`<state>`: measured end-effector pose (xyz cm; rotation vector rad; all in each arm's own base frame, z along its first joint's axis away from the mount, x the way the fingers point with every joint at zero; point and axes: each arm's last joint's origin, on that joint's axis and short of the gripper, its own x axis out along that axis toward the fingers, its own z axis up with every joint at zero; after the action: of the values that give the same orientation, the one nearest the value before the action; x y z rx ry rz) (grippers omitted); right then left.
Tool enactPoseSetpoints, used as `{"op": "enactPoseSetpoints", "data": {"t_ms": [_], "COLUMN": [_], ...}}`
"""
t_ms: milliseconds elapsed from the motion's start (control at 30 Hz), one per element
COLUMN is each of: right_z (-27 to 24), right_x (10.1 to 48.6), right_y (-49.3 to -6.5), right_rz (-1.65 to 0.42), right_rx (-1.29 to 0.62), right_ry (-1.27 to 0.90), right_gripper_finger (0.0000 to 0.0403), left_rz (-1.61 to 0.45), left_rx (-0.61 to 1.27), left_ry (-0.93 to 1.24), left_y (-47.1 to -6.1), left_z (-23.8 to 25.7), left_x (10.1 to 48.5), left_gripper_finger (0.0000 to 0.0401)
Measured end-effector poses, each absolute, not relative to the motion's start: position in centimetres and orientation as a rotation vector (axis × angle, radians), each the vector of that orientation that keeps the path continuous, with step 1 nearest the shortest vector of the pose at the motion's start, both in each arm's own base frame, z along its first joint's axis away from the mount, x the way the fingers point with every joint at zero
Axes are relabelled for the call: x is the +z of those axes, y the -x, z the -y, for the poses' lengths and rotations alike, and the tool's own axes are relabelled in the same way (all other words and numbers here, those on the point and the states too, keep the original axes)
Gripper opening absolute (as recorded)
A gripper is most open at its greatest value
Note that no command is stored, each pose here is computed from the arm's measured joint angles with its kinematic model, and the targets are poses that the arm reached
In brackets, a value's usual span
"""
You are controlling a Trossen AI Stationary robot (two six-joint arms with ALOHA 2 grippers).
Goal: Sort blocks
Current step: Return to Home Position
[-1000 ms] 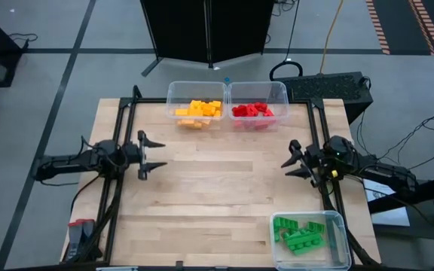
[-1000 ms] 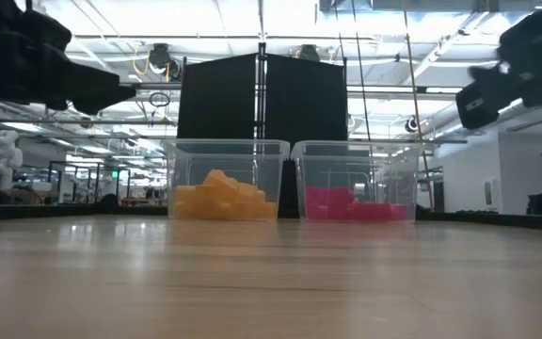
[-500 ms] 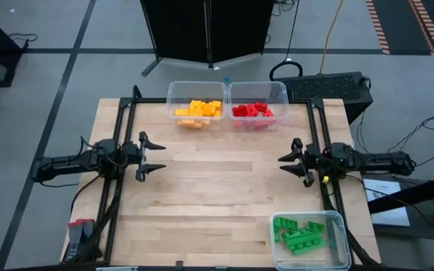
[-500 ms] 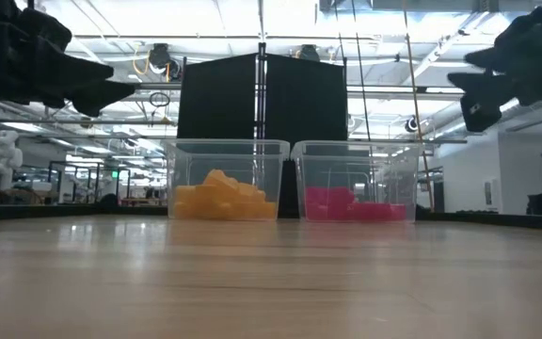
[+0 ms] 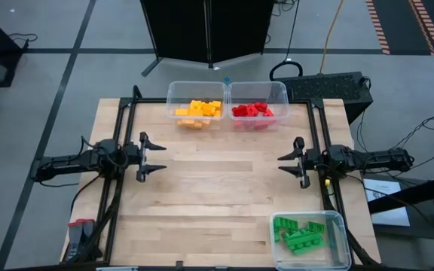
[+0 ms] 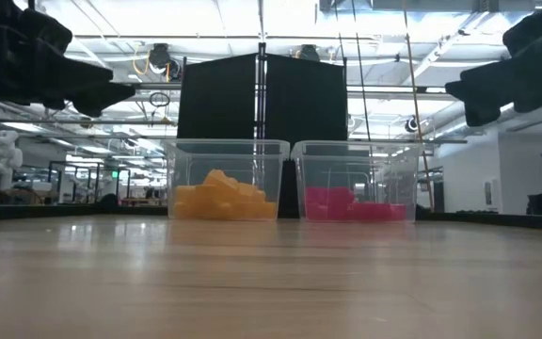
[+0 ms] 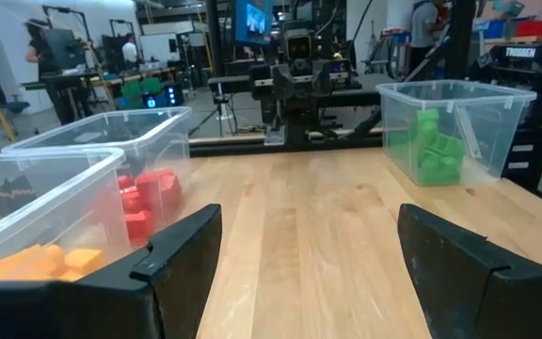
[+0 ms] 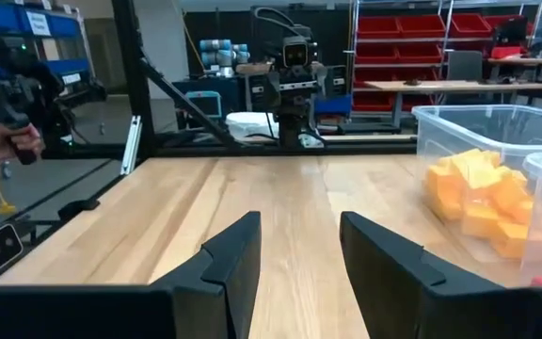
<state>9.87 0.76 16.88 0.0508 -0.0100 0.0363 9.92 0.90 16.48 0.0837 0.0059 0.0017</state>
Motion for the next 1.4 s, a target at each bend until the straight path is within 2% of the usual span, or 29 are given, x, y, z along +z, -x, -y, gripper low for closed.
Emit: {"op": "enactPoseSetpoints", "data": {"t_ms": [333,1400], "right_z": [-0.78,-0.77], "right_x": [16.84,16.82], "right_y": [-9.87,-9.87], "right_rz": [0.007,0.006], "right_rx": [0.044,0.042], "right_ry": [0.052,0.038], "right_gripper_finger": [0.0144,0.0144], "left_rz": [-0.011,-0.01], "left_rx": [-0.004,0.006], "left_ry": [-0.083,-0.084], "left_y": [-9.96,-9.95], "left_z": [-0.89,-0.91], "left_x": [16.44,16.45], "left_gripper_finger": [0.0287,0.0287]}}
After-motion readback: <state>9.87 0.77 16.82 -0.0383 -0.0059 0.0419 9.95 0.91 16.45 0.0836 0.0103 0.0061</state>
